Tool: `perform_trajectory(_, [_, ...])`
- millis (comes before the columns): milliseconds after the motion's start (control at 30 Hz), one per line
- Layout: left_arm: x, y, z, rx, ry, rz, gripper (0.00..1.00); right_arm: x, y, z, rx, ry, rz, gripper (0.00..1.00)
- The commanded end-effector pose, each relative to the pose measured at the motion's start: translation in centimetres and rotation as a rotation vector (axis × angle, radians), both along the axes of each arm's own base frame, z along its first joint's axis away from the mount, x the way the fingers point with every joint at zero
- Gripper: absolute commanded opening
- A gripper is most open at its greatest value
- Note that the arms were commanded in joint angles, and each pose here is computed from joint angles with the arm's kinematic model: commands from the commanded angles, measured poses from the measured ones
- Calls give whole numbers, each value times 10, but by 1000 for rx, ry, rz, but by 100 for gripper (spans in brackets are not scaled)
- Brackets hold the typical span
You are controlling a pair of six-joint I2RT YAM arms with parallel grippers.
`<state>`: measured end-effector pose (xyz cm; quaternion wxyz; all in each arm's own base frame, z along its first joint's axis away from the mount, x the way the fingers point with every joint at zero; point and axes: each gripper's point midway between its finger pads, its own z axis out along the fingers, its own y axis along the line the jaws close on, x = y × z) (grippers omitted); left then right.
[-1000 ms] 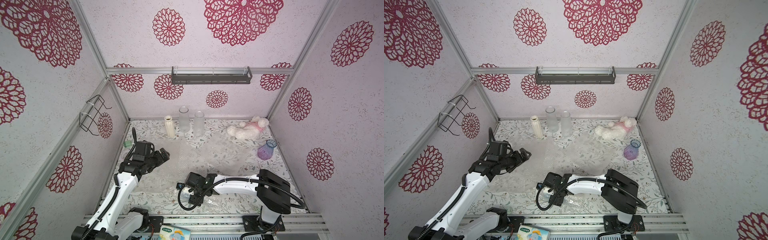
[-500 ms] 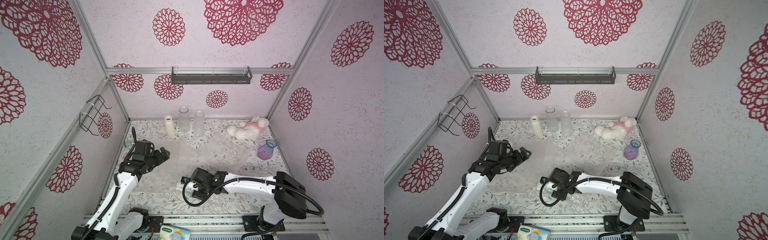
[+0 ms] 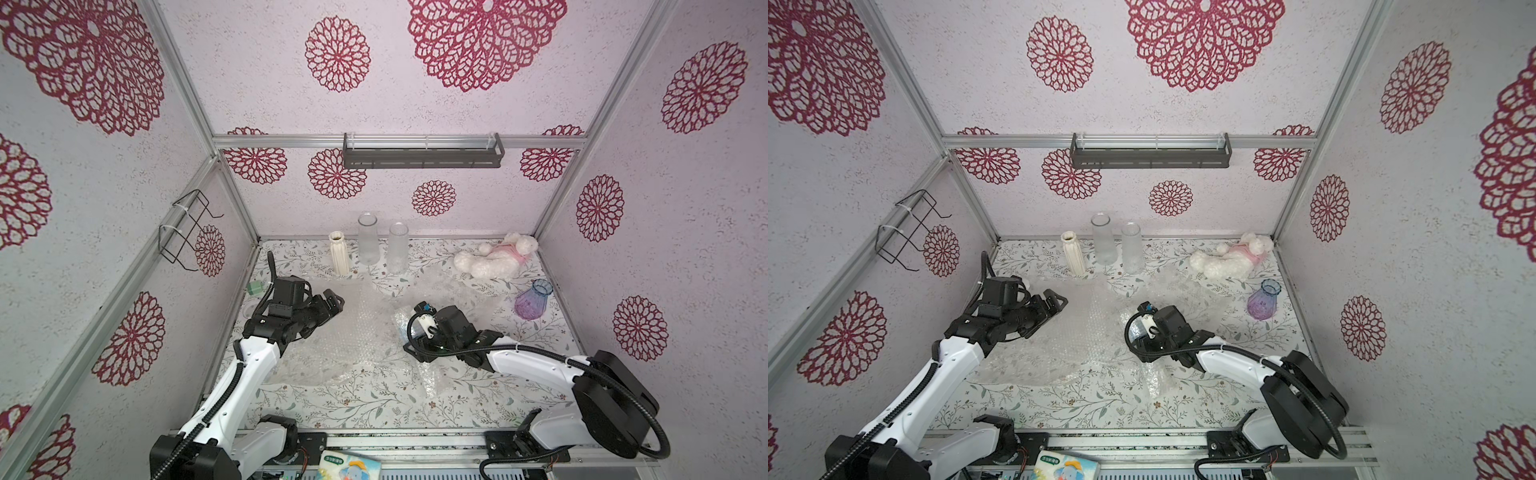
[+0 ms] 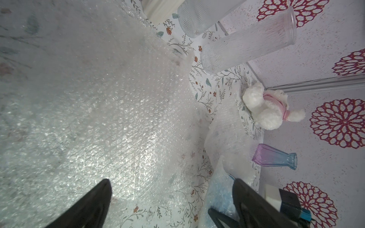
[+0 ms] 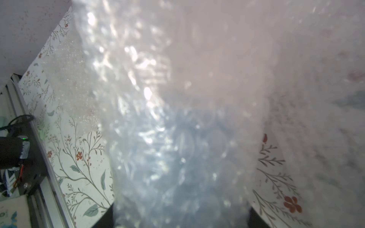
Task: Unwrap the vase from the bubble wrap
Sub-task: Place the bubble wrap at the center of the board.
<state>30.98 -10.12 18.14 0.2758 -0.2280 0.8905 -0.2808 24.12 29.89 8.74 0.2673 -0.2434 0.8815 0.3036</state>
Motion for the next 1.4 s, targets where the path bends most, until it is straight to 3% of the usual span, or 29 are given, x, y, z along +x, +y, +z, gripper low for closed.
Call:
perform_trajectory(0, [8,-5,0,-31,-20,-6,98,22,27,23,197,51,-95,47])
perform_trajectory(167, [14,-13,-6,-45,-21,-19,98,37,29,-1,140,122,-188,51])
perform_trajectory(267, [15,-21,-13,-43,-5,-38,98,42,21,-12,46,133,-230,59])
perform_trajectory(367, [15,-26,-19,-35,7,-51,98,46,19,1,-23,77,-240,73])
perform_trajectory(467, [16,-30,-24,-33,13,-62,98,55,13,20,-107,-9,-260,81])
perform_trajectory(667, [14,-30,-31,-24,27,-62,98,58,2,33,-305,-125,-279,81])
perform_trajectory(900, [8,-15,-38,-4,46,-24,99,36,12,28,-546,-287,-204,78])
perform_trajectory(1133, [2,8,-42,-20,62,53,99,26,26,7,-647,-330,-135,75])
perform_trajectory(1367, [-1,28,-35,-29,52,110,99,37,16,-13,-812,-369,-145,74])
